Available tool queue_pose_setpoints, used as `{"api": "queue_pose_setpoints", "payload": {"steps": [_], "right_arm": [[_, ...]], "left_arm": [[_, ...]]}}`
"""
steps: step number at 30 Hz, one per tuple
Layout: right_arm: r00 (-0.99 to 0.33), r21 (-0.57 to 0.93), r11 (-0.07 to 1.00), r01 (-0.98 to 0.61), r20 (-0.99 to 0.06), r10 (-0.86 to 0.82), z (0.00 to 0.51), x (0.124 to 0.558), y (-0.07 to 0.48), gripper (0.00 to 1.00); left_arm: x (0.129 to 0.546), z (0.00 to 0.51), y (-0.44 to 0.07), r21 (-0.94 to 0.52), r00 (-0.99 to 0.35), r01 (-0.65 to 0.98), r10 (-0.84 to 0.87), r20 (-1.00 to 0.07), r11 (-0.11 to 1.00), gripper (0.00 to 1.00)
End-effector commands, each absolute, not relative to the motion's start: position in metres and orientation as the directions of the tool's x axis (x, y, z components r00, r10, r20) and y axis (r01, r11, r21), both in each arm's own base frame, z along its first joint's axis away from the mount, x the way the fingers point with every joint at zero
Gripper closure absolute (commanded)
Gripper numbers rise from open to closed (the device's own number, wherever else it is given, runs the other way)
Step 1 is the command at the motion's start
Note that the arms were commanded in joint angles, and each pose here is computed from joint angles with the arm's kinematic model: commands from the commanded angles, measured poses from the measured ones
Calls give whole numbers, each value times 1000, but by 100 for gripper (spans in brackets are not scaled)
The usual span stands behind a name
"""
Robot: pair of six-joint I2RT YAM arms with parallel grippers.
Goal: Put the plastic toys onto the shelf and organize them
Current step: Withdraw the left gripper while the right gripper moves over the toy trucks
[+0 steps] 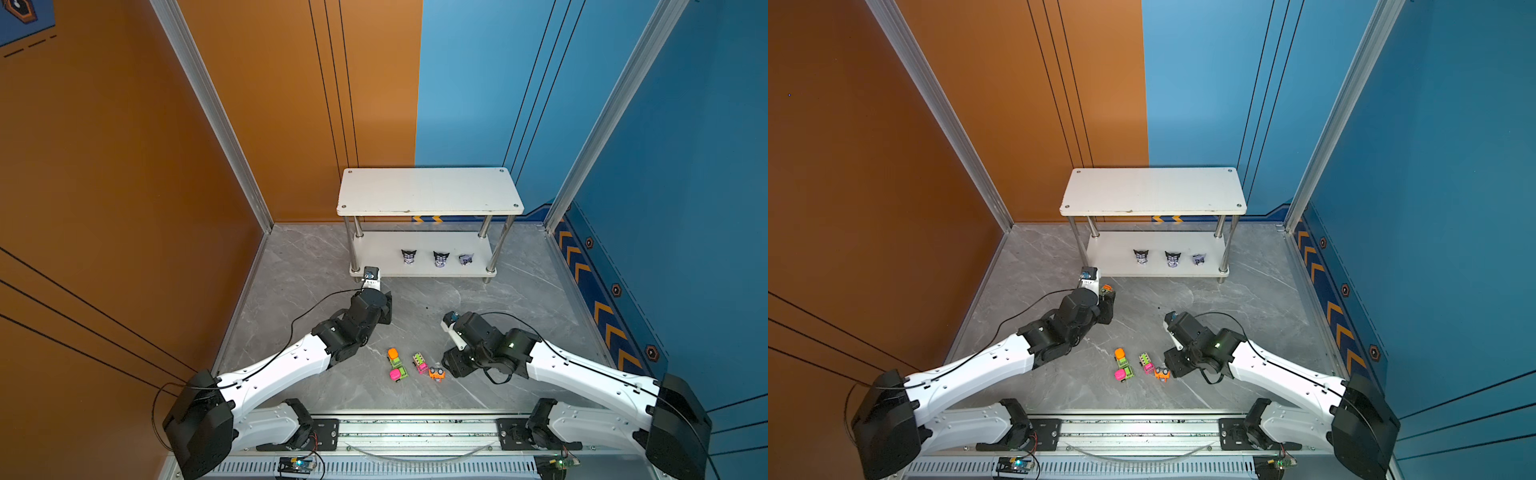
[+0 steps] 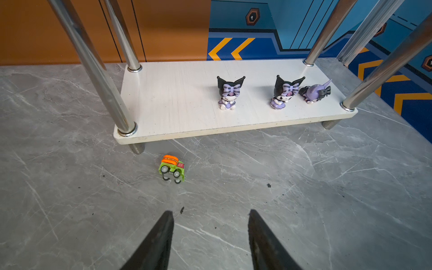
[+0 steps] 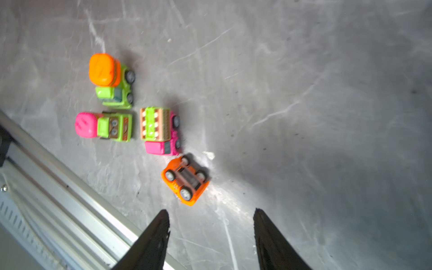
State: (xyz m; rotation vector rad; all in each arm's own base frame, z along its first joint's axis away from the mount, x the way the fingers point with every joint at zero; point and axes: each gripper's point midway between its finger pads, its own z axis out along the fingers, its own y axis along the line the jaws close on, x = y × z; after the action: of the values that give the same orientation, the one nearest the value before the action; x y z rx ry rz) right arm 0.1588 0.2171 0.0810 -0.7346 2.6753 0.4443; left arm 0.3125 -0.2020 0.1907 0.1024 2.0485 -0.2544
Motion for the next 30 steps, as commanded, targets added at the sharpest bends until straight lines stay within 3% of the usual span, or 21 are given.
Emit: {"api": "queue_pose_setpoints", "payload": {"steps": [1, 3, 5, 11, 12, 15, 17, 22, 26, 30], "right_arm": [[-780, 161, 788, -594, -358, -514, 76, 149, 220, 53], [-780, 154, 787, -597, -340, -525, 71, 147, 222, 83], [-771, 144, 782, -606, -346, -534, 70, 149, 227, 100], [-736, 137, 778, -614, -455, -501, 90, 174, 255, 100], [-733, 140, 772, -620, -453, -506, 91, 175, 259, 97], [-723, 126, 758, -641, -431, -540, 86, 177, 269, 57], [-711, 105, 745, -659, -410, -571, 81, 175, 274, 42], [-673, 57, 707, -705, -366, -642, 67, 170, 290, 36], [-673, -9, 721, -693, -351, -651, 58, 181, 295, 48], [-681, -28, 731, -682, -342, -648, 52, 189, 300, 48]], "left_arm": [[316, 184, -201, -158, -480, 171, -58, -875, 972, 47], [317, 183, -201, -161, -484, 170, -60, -873, 972, 47], [317, 181, -199, -162, -488, 166, -62, -871, 973, 47], [318, 170, -197, -178, -511, 152, -76, -856, 972, 47], [319, 169, -197, -179, -515, 151, -77, -854, 972, 47], [318, 164, -194, -182, -525, 145, -80, -847, 973, 47], [318, 163, -191, -184, -525, 141, -84, -847, 973, 47], [320, 158, -180, -193, -525, 114, -106, -845, 975, 47], [319, 156, -172, -212, -525, 103, -128, -841, 972, 47], [317, 154, -163, -214, -523, 91, -136, -842, 973, 47]]}}
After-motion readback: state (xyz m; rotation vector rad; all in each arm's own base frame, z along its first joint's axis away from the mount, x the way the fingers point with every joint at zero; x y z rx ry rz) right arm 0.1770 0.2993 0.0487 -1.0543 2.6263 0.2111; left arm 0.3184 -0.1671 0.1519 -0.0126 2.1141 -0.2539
